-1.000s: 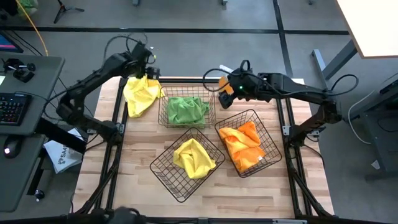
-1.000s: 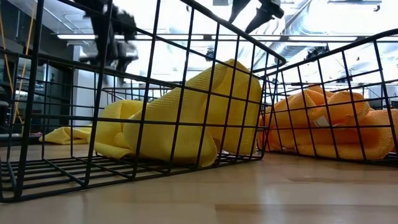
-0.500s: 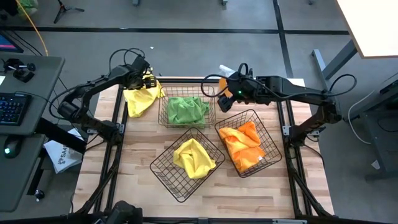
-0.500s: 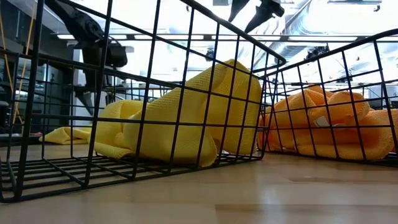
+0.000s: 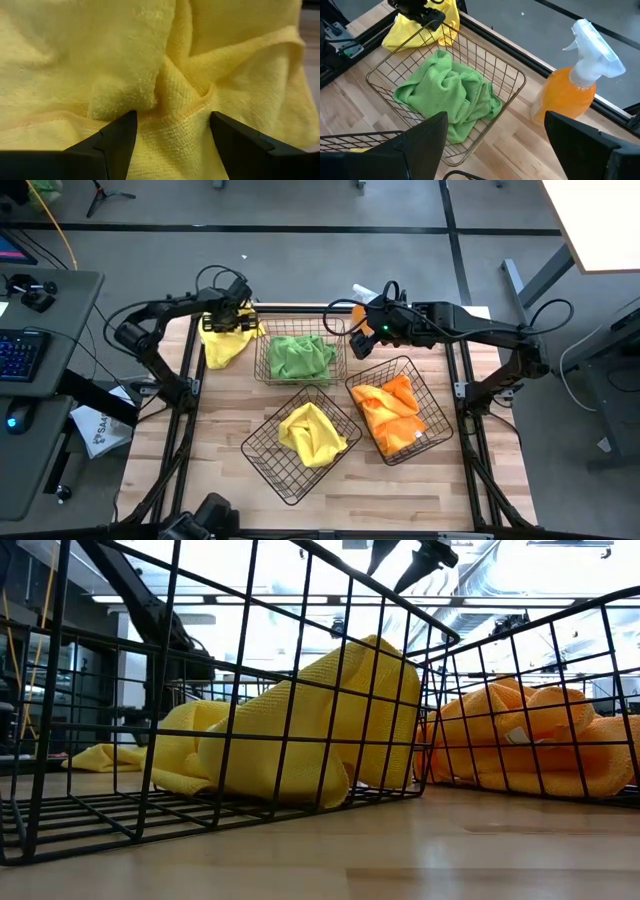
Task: Sort microfiber towel by color & place in baskets
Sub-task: Put the yellow microfiber cloth into the left wire basket
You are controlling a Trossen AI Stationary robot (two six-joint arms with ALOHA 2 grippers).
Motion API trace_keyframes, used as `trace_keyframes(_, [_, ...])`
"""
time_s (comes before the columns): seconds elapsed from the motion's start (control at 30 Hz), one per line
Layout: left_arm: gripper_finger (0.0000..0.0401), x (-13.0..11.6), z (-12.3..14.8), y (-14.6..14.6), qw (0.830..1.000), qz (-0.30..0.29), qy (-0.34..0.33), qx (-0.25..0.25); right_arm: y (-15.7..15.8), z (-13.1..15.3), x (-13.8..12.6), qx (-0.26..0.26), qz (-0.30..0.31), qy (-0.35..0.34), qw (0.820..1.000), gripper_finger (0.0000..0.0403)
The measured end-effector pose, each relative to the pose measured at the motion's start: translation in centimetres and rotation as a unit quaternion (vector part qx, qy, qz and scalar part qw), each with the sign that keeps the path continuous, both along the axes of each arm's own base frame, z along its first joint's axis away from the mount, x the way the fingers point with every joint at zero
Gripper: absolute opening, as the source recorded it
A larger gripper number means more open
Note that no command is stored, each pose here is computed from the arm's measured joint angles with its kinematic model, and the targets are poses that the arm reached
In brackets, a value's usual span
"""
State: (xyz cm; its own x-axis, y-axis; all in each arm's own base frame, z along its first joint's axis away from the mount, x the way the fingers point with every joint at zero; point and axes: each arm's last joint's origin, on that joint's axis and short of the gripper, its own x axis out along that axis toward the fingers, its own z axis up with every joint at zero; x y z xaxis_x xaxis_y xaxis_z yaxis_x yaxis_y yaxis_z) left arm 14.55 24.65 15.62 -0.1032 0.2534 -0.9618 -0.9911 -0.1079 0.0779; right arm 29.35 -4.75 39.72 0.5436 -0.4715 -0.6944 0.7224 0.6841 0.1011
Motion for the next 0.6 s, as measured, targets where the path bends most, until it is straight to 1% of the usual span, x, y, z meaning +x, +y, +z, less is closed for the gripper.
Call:
trace_keyframes(0.07, [0.0231, 0.3, 0.0, 0.1, 1.000, -0.003, 0.005, 0.001, 0.0, 0.0, 0.0, 0.000, 0.000, 0.000, 1.000, 0.0328])
trace_keyframes(0.13, [0.0203, 0.3, 0.0, 0.1, 1.000, -0.010, 0.003, 0.000, 0.0, 0.0, 0.0, 0.001, 0.000, 0.000, 1.000, 0.0328])
trace_keyframes(0.2, [0.0153, 0.3, 0.2, 0.1, 1.000, -0.022, -0.006, -0.005, 0.0, 0.0, 0.0, 0.001, 0.000, 0.000, 1.000, 0.0328])
trace_keyframes(0.3, [0.0044, -0.1, 1.2, 0.1, 0.999, -0.033, -0.019, 0.008, 0.0, 0.0, 0.0, 0.000, -0.001, 0.000, 1.000, 0.0328])
trace_keyframes(0.33, [0.0023, -0.2, 1.7, 0.1, 0.999, -0.034, -0.023, 0.017, 0.0, 0.0, 0.0, 0.000, -0.001, 0.000, 1.000, 0.0328])
trace_keyframes(0.47, [0.0009, -1.1, 5.1, 0.1, 0.994, -0.024, -0.059, 0.084, 0.0, 0.0, 0.0, 0.000, -0.001, 0.000, 1.000, 0.0328])
trace_keyframes(0.53, [0.0003, -1.6, 7.5, 0.0, 0.989, -0.017, -0.079, 0.124, 0.0, 0.0, 0.0, 0.002, -0.003, -0.002, 1.000, 0.0328])
trace_keyframes(0.6, [0.0004, -2.1, 10.7, -0.3, 0.978, -0.012, -0.107, 0.180, 0.0, 0.0, 0.1, 0.001, -0.003, -0.004, 1.000, 0.0328])
